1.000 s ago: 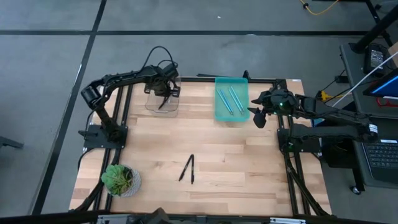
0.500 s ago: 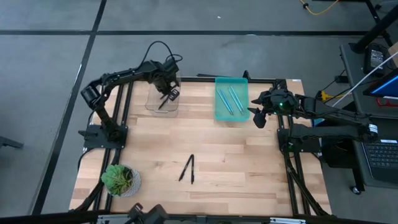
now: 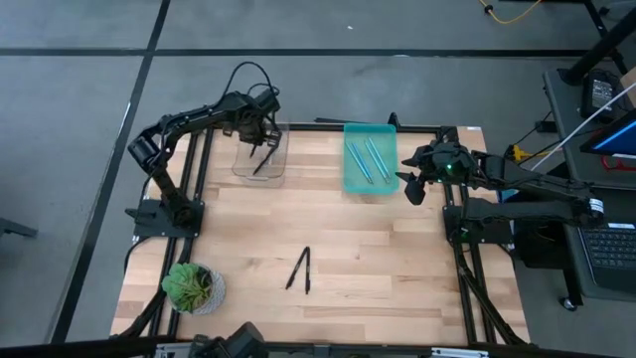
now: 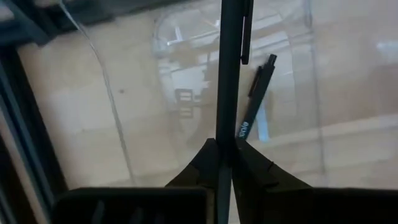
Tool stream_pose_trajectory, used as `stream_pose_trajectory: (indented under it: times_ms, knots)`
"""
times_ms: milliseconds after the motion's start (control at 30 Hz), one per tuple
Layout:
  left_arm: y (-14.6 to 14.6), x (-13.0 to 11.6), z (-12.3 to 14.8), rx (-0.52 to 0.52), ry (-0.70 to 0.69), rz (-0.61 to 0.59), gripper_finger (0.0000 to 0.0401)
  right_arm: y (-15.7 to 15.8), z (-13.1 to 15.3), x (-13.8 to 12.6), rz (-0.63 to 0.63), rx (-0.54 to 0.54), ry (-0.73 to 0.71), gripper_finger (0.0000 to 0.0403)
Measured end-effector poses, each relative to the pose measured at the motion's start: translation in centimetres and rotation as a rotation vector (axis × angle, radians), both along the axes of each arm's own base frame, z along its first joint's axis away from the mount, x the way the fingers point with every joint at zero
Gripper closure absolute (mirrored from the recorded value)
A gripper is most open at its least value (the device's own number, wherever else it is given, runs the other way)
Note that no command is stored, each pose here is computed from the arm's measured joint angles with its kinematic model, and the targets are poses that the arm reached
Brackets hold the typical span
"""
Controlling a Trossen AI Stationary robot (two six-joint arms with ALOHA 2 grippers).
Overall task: Sort pens & pencils
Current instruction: Put the black pen into the transparent bin
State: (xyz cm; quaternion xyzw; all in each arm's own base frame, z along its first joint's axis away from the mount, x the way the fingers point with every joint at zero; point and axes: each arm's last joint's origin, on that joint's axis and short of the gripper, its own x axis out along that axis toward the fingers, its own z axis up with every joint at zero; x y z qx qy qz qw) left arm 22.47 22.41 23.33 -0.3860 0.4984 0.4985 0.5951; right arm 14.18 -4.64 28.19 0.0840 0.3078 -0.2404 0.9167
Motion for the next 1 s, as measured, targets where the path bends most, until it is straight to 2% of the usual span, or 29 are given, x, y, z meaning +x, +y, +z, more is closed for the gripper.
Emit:
stream_pose_trajectory:
  times_ms: [100, 267, 400, 533, 667, 833, 1000]
  knots:
    - [-0.2, 0.7, -1.0, -0.031, 0.004, 0.052, 0.0385, 0.0, 0.0, 0.0, 0.000, 0.000, 0.000, 0.0201]
    - [-0.7, 2.6, -4.0, -0.102, 0.064, 0.008, 0.0385, 0.0, 0.0, 0.0, 0.000, 0.000, 0.000, 0.0201]
    - [-0.2, 3.1, -5.5, -0.109, 0.071, 0.021, 0.0385, 0.0, 0.0, 0.0, 0.000, 0.002, 0.003, 0.0201]
    - [0.5, 3.4, -5.7, -0.077, 0.029, 0.017, 0.0379, 0.0, -0.1, -0.1, 0.000, 0.004, 0.014, 0.0201]
    - [1.0, 3.3, -5.7, -0.111, -0.038, 0.019, 0.0339, 0.0, -0.1, -0.1, 0.000, 0.004, 0.014, 0.0201]
    - [1.2, 3.1, -5.7, -0.117, -0.042, 0.028, 0.0293, 0.0, -0.1, -0.1, 0.000, 0.005, 0.018, 0.0201]
    - [1.3, 2.7, -4.7, -0.104, -0.065, 0.025, 0.0279, 0.1, -0.3, -0.2, 0.000, 0.010, 0.034, 0.0201]
